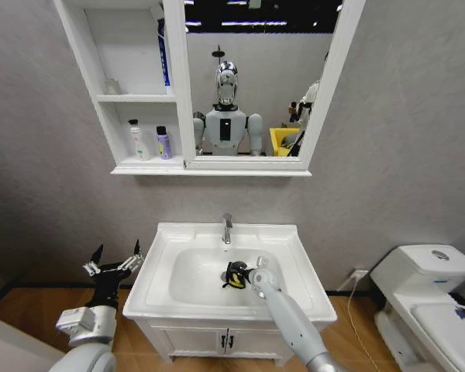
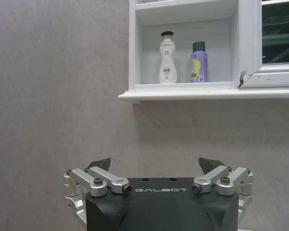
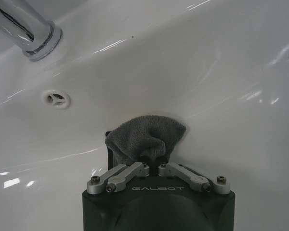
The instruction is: Move facial cleanser and shampoo from washbasin to cabinet, then wipe washbasin with towel.
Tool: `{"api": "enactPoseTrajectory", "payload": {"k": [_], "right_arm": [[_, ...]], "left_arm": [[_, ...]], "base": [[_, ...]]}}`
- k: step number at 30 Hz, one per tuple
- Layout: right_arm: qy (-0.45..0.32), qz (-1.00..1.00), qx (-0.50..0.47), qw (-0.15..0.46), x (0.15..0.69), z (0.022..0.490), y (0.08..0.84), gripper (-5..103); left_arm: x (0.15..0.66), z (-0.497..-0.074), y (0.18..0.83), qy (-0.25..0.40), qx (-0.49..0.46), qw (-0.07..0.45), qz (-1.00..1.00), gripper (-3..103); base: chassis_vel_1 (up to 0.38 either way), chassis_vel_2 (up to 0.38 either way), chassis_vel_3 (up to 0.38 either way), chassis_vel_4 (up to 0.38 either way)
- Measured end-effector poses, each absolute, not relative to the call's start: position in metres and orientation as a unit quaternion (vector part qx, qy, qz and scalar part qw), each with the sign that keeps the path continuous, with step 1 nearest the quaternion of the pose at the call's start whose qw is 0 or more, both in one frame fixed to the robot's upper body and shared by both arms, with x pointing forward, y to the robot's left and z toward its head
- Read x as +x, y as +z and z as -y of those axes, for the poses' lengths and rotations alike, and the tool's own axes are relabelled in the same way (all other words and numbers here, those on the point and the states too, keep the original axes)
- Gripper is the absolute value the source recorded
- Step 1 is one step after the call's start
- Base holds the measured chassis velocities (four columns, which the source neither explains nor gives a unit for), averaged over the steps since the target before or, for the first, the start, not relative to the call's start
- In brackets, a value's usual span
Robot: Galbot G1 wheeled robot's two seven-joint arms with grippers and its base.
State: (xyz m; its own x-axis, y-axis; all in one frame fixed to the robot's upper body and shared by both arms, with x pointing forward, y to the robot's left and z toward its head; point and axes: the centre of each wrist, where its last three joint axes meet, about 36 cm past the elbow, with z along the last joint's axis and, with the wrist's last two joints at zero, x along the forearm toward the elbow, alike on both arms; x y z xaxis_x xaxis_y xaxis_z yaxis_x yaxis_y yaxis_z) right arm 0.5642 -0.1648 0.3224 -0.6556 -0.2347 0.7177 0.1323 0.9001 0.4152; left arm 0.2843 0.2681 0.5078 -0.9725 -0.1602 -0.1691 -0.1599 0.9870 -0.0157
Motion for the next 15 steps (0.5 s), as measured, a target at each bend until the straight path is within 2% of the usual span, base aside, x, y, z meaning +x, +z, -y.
{"api": "enactPoseTrajectory", "payload": {"k": [4,7,15], "right_arm": [[-0.220,0.881,0.044,0.416,0.569,0.145,0.317,4],[-0.214,0.881,0.070,0.417,0.577,0.114,0.308,4],[-0.213,0.880,0.082,0.417,0.582,0.098,0.310,4]], "left_arm": [[0.284,-0.270,0.508,0.001,-0.082,0.086,-0.993,100],[0.282,-0.270,0.509,0.002,-0.083,0.086,-0.993,100],[0.279,-0.275,0.515,0.007,-0.087,0.090,-0.992,100]], "base": [[0.000,0.000,0.000,0.000],[0.000,0.000,0.000,0.000],[0.000,0.000,0.000,0.000]]}}
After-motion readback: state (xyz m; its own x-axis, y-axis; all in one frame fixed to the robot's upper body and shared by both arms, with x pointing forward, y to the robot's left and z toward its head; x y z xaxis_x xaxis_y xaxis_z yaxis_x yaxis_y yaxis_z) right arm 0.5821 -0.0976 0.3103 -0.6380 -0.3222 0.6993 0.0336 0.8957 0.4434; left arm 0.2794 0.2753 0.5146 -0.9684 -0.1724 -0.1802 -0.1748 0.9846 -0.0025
